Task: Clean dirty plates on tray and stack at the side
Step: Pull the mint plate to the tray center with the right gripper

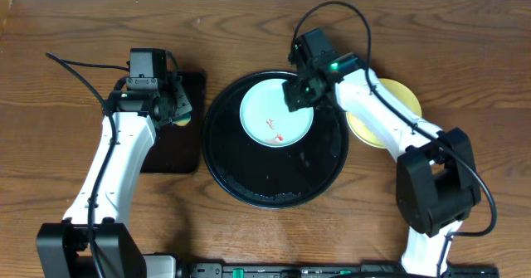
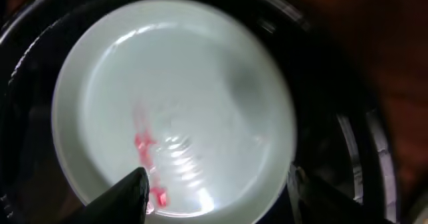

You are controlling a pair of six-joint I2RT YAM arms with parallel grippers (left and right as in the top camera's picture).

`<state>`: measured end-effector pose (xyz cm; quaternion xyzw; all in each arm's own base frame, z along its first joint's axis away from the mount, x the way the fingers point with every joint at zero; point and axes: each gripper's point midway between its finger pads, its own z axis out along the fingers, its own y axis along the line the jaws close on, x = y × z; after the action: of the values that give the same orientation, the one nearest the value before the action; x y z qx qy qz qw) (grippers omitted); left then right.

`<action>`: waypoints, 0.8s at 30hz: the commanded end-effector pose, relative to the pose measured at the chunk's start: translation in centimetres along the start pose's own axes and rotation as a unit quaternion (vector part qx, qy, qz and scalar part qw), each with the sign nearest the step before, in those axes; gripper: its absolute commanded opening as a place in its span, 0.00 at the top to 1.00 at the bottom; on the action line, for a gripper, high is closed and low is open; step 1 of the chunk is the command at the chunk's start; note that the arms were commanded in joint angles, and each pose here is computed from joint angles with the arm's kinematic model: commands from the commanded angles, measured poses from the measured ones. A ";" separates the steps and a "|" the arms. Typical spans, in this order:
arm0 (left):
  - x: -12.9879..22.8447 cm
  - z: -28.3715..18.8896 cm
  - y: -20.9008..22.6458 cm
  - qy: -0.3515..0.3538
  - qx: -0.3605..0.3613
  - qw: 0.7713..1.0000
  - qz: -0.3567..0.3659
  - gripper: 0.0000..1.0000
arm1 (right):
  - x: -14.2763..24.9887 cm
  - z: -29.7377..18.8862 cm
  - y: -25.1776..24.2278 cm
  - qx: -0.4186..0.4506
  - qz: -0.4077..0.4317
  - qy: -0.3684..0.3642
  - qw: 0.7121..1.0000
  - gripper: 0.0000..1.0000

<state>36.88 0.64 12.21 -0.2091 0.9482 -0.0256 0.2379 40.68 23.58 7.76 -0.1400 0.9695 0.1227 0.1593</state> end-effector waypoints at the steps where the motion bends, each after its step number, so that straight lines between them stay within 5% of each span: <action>1: -0.2 0.0 0.3 -0.005 -0.006 1.000 0.005 0.92 | -0.1 1.3 -1.6 0.017 -0.025 0.006 1.000 0.36; 15: -0.2 0.0 0.3 -0.005 -0.005 1.000 0.005 0.92 | 1.6 4.5 -4.1 0.025 -0.022 0.048 0.998 0.33; 19: -0.3 0.0 0.3 -0.005 -0.005 1.000 0.005 0.93 | 2.4 5.8 -4.4 0.025 -0.020 0.066 0.997 0.41; 24: -0.2 0.0 0.3 -0.005 -0.005 1.000 0.005 0.92 | 2.5 6.1 -4.3 0.024 -0.019 0.068 0.997 0.63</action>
<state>36.88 0.64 12.22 -0.2091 0.9481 -0.0256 0.2381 41.30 20.52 0.68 -0.1593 0.9787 0.0827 0.1000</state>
